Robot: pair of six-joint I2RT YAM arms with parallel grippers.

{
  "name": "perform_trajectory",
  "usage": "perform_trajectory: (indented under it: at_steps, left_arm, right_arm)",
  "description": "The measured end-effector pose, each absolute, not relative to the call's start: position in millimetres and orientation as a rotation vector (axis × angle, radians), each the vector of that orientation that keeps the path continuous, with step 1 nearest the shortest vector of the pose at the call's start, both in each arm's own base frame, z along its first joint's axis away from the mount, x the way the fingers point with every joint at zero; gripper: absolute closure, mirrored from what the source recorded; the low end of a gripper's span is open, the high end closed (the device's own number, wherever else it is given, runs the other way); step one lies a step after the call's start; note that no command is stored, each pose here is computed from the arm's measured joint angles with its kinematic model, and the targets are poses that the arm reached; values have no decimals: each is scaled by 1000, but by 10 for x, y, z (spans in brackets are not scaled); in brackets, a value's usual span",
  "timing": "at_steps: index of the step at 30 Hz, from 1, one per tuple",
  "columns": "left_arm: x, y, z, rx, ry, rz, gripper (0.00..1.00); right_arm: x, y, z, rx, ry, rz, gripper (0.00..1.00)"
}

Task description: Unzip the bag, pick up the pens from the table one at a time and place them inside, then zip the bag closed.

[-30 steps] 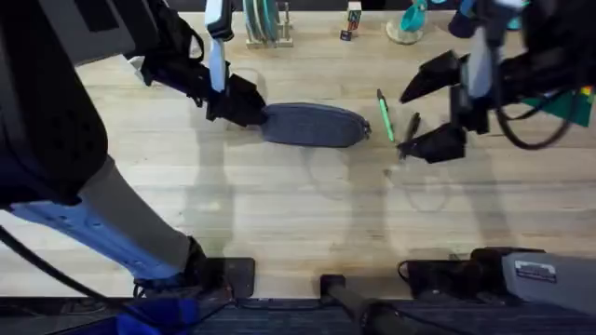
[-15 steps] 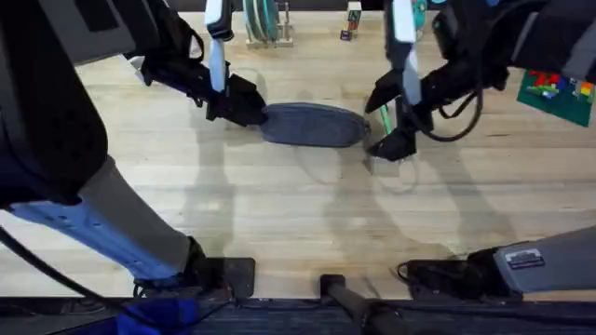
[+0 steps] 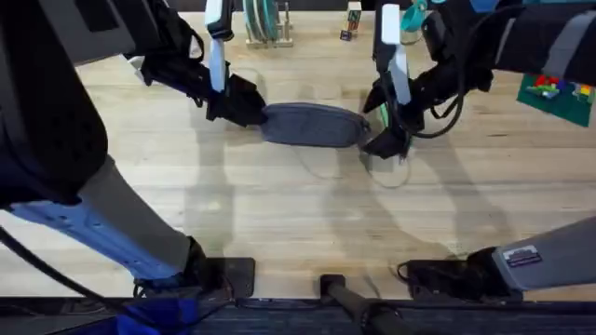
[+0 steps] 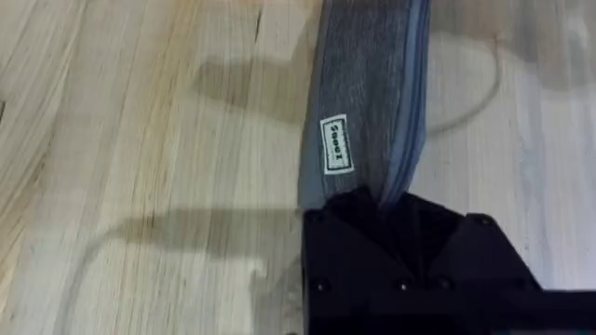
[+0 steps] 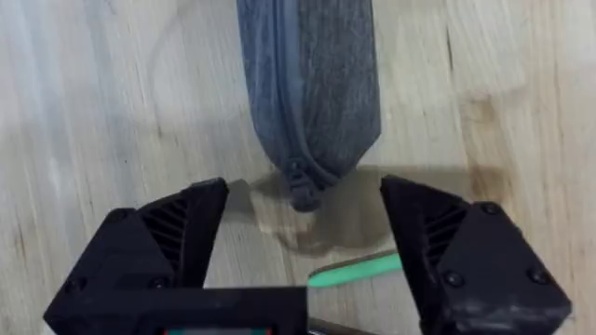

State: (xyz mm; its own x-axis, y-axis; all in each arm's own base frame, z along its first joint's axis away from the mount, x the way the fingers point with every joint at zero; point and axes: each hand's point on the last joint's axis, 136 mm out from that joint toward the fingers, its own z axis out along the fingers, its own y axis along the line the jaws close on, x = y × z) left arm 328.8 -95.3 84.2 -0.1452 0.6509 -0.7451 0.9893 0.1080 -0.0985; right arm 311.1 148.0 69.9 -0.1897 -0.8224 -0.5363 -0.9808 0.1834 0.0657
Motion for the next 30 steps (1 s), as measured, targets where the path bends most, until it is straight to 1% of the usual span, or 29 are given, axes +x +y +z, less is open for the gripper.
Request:
perform_trajectory:
  at_steps: [19, 20, 22, 23, 25, 26, 27, 30]
  left_arm:
    - [3288, -953, 842, 1594, 1858, -826, 958]
    - [3287, -953, 842, 1594, 1859, -826, 958]
    - [3287, -953, 842, 1594, 1859, -826, 958]
    - [3288, -953, 842, 1594, 1859, -826, 959]
    - [3287, -953, 842, 1594, 1859, -826, 959]
    - [3288, -953, 842, 1594, 1859, -826, 959]
    - [3289, -953, 842, 1594, 1858, -825, 959]
    - [3288, -953, 842, 1594, 1858, -825, 958]
  right_arm:
    - [3110, 1480, 698, -1689, 2096, 573, 4]
    - [3111, 1480, 698, -1691, 2093, 571, 54]
    - [3110, 1479, 698, -1689, 2096, 572, 326]
    - [3110, 1479, 698, -1689, 2096, 572, 493]
    - [3115, 1479, 698, -1688, 2094, 570, 751]
    - [3117, 1480, 699, -1686, 2095, 570, 896]
    - [3107, 1479, 698, -1686, 2100, 575, 948]
    - [3102, 1480, 696, -1686, 2101, 576, 965]
